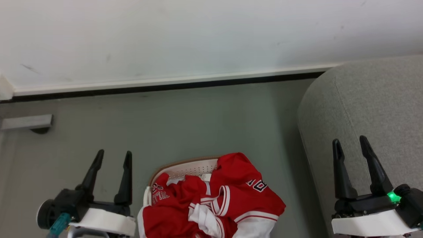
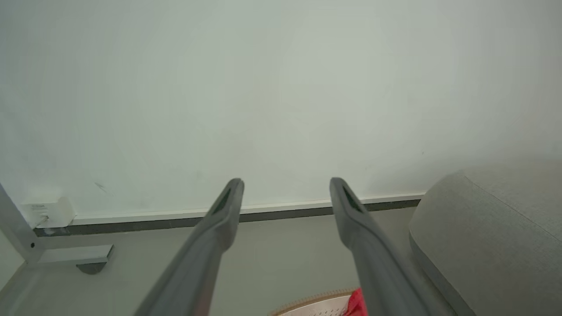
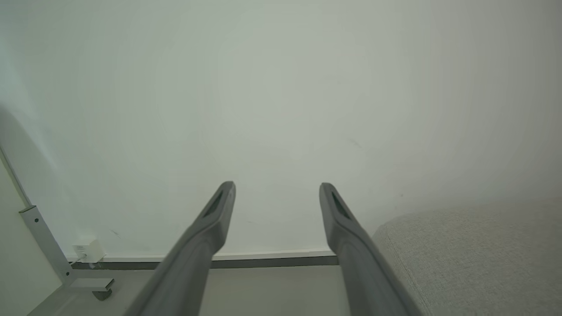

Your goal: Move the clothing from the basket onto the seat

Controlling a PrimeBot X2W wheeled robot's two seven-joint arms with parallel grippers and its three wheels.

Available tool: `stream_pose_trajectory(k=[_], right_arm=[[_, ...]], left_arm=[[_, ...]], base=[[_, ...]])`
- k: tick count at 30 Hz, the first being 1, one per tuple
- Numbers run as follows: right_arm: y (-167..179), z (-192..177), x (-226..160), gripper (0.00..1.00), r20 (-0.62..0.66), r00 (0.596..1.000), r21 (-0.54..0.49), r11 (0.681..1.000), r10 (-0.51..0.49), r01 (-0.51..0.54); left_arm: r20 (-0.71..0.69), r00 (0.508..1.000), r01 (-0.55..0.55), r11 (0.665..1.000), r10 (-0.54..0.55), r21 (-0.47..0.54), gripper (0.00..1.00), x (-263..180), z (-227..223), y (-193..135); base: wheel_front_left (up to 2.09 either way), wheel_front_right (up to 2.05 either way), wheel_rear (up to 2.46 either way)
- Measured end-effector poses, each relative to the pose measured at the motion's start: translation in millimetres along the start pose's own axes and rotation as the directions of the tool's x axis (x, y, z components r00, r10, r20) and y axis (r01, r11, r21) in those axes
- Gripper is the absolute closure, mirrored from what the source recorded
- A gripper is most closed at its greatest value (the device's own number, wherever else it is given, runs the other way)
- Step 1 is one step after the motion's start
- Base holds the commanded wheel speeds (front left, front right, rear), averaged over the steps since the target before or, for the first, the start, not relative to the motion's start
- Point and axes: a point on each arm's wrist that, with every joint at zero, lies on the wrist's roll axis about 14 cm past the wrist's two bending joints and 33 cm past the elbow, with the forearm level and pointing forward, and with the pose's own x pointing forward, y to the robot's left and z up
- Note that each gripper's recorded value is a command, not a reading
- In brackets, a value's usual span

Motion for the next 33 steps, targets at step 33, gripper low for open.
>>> stream_pose_trajectory(k=[33], right_arm=[[-99, -68, 13, 0.00, -0.156, 0.952, -0.038, 0.964, -0.265, 0.263]], left_arm=[[-0.895, 0.248, 0.802, 0.597, -0.371, -0.025, 0.00, -23, -334, -63]], base=[[0.00, 0.00, 0.00]])
